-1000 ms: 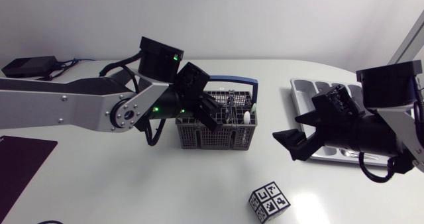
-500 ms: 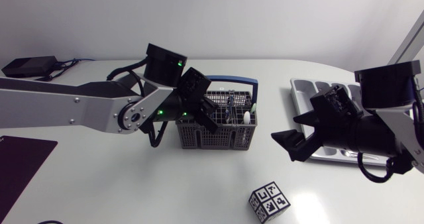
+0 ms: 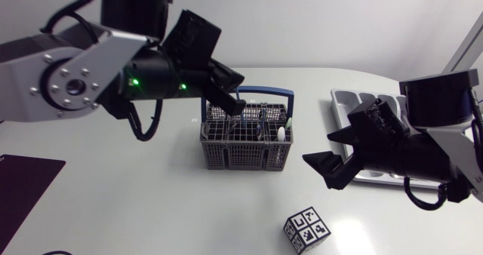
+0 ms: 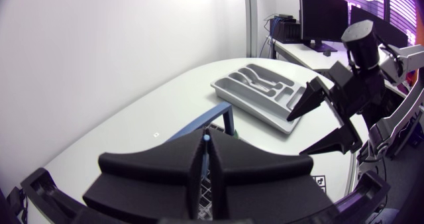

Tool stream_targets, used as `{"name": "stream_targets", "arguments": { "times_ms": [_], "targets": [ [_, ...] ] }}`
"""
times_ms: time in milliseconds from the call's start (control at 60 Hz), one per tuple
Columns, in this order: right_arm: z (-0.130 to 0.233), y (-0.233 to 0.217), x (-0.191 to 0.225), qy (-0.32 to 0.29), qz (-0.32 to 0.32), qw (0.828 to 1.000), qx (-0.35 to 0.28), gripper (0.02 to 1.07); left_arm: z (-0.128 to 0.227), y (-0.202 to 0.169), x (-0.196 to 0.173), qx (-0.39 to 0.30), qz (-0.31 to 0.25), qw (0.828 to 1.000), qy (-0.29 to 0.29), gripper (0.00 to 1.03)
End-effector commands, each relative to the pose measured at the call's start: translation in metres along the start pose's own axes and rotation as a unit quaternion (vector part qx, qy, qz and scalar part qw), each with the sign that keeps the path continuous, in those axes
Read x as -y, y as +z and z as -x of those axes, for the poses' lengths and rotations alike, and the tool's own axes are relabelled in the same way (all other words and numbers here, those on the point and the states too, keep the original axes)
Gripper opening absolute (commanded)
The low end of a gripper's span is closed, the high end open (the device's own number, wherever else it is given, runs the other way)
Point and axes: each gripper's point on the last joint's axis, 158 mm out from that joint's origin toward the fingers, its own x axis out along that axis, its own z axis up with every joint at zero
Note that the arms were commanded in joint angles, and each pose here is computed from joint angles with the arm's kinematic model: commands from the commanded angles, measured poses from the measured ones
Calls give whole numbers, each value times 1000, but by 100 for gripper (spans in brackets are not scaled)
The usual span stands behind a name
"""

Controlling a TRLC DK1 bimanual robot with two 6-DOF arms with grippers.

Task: Transfer all utensils from the basket to the drawer tray.

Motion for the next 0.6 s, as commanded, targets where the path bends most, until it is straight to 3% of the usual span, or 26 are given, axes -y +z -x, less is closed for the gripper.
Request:
{"name": "stream_targets", "arguments": {
  "times_ms": [0,200,450,583],
  "targets": [
    [7,14,-4,2,13,1000,17,102,22,35,0,37,-2,999,1,4],
    [15,46,-28,32,40,998,41,102,47,53,16,37,46,997,-46,4],
    [10,78,-66,101,67,992,43,102,41,39,38,-23,137,980,-144,4],
    [4,86,-81,127,73,988,38,97,34,27,47,-50,156,972,-171,4]
  ]
}}
